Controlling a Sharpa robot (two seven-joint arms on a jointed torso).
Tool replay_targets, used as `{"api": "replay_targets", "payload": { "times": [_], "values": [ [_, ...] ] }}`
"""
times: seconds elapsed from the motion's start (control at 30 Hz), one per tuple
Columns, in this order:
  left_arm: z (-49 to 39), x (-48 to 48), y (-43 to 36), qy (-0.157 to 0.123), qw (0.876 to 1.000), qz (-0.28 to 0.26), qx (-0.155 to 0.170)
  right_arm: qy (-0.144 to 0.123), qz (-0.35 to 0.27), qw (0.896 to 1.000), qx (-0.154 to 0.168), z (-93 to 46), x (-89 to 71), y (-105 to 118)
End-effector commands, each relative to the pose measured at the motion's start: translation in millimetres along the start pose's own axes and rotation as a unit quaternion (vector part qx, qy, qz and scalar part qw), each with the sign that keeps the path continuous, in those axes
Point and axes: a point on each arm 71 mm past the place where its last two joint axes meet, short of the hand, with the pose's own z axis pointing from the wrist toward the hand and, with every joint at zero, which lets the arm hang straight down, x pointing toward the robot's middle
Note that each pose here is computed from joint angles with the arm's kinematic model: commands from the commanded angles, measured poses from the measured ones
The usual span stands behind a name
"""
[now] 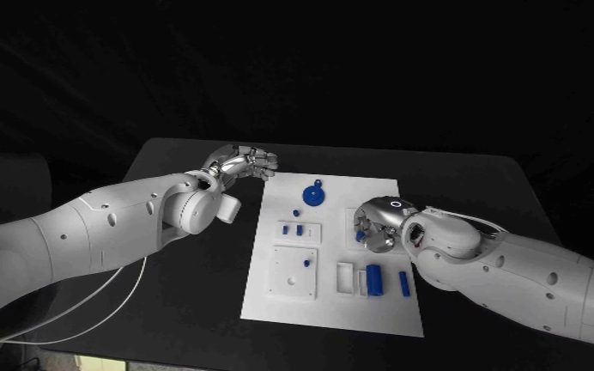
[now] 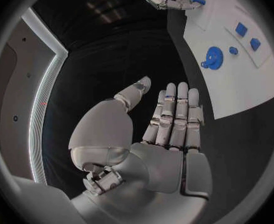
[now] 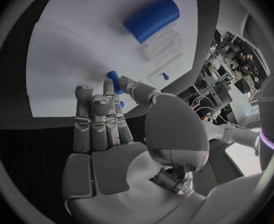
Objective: Assemble the parts on the task board
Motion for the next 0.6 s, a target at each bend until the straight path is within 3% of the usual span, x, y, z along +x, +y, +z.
{"api": "replay_targets", "payload": {
  "times": [0.03, 0.6],
  "values": [
    [0.4, 1.4, -1.5, 0.005, 1.000, -0.002, 0.005, -0.001, -0.009, 1.000, -0.003, 0.2, 2.1, 2.4],
    [0.3, 0.7, -1.3, 0.005, 1.000, -0.001, 0.004, -0.011, -0.013, 1.000, -0.001, 1.5, 5.0, 4.2]
  ]
}}
